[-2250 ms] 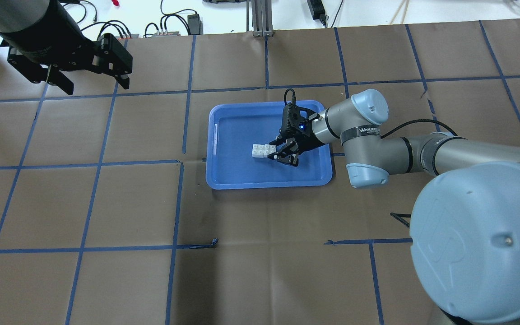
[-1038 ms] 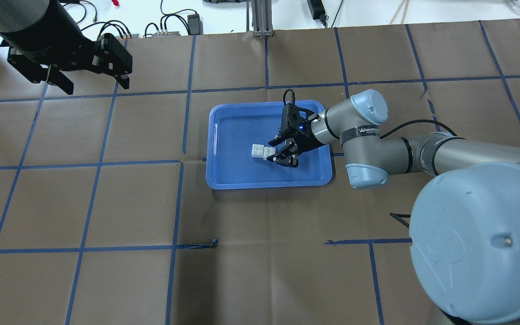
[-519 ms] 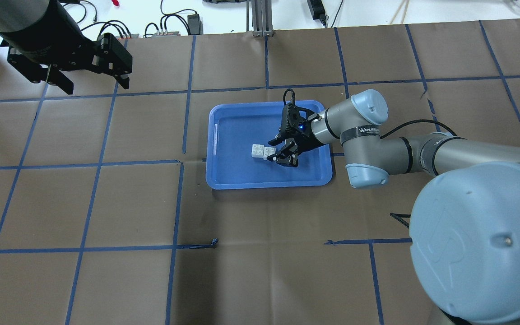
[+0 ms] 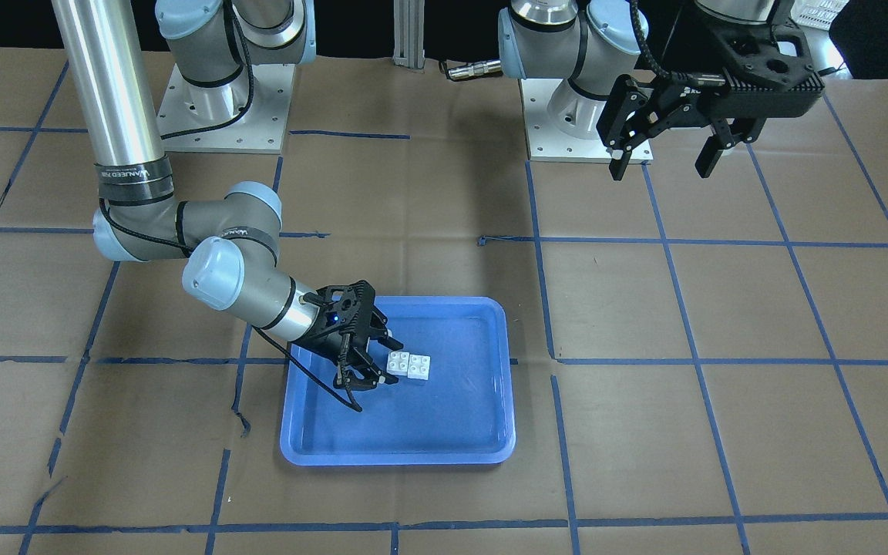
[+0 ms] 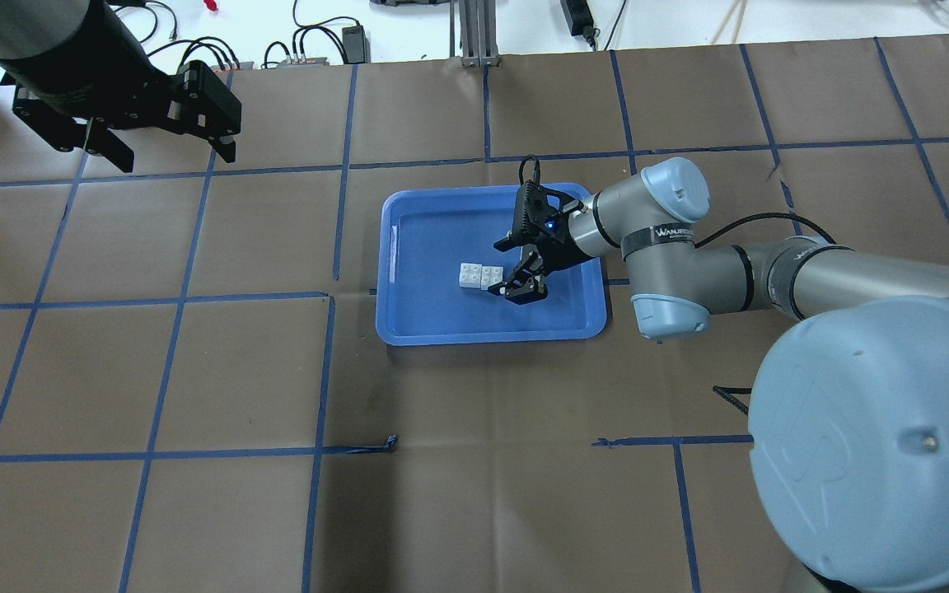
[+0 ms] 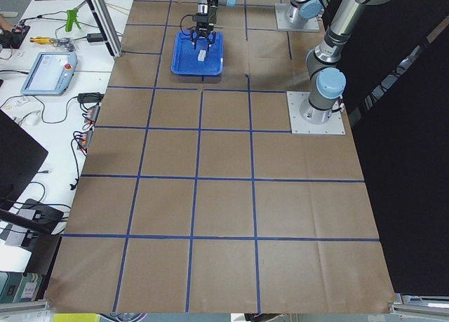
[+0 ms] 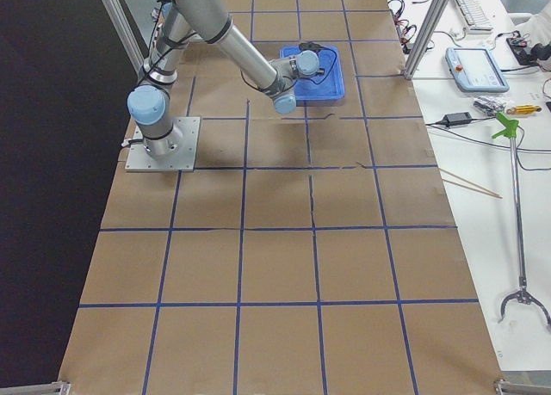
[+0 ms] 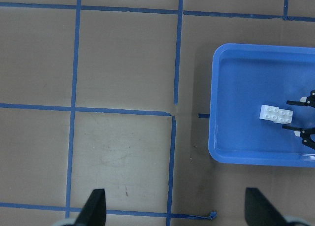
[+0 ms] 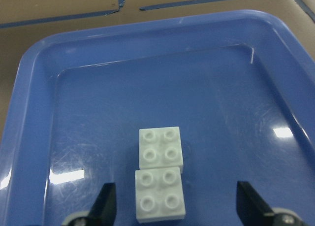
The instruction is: Assemble white blocks and place on blue tray
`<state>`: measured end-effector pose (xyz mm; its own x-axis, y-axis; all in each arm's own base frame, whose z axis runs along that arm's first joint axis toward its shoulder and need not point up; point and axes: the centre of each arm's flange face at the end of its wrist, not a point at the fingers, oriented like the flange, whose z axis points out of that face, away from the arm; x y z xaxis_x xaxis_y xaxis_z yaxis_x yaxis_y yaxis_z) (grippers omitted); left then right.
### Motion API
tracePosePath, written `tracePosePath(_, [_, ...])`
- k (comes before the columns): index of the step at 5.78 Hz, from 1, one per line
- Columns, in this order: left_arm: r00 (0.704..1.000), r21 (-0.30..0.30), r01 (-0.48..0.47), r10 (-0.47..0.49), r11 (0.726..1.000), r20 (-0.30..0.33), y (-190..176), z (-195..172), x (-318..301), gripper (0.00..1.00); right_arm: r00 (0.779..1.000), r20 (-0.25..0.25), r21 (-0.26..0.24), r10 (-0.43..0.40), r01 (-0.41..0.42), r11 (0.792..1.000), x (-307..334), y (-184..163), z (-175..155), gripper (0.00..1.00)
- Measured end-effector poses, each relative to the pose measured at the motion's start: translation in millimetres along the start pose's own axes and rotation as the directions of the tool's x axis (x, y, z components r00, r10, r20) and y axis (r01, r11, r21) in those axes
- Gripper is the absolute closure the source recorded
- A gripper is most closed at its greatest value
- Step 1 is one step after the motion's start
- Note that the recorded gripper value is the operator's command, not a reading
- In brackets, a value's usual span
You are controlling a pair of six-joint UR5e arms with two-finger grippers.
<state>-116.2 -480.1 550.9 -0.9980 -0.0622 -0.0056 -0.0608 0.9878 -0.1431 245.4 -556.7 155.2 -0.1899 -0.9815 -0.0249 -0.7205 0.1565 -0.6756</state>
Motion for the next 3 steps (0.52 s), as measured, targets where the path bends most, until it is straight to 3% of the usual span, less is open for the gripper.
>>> tracePosePath(2, [1.000, 0.000, 0.000, 0.000, 1.000, 0.000, 0, 0, 0, 0.01, 0.983, -0.071, -0.024, 0.170, -0.172, 0.985, 18, -27, -29, 0.00])
tracePosePath(3, [1.000, -0.001, 0.001, -0.001, 1.000, 0.000, 0, 0, 0, 0.01, 0.964, -0.095, -0.084, 0.250, -0.258, 0.963, 22, -40, -52, 0.00])
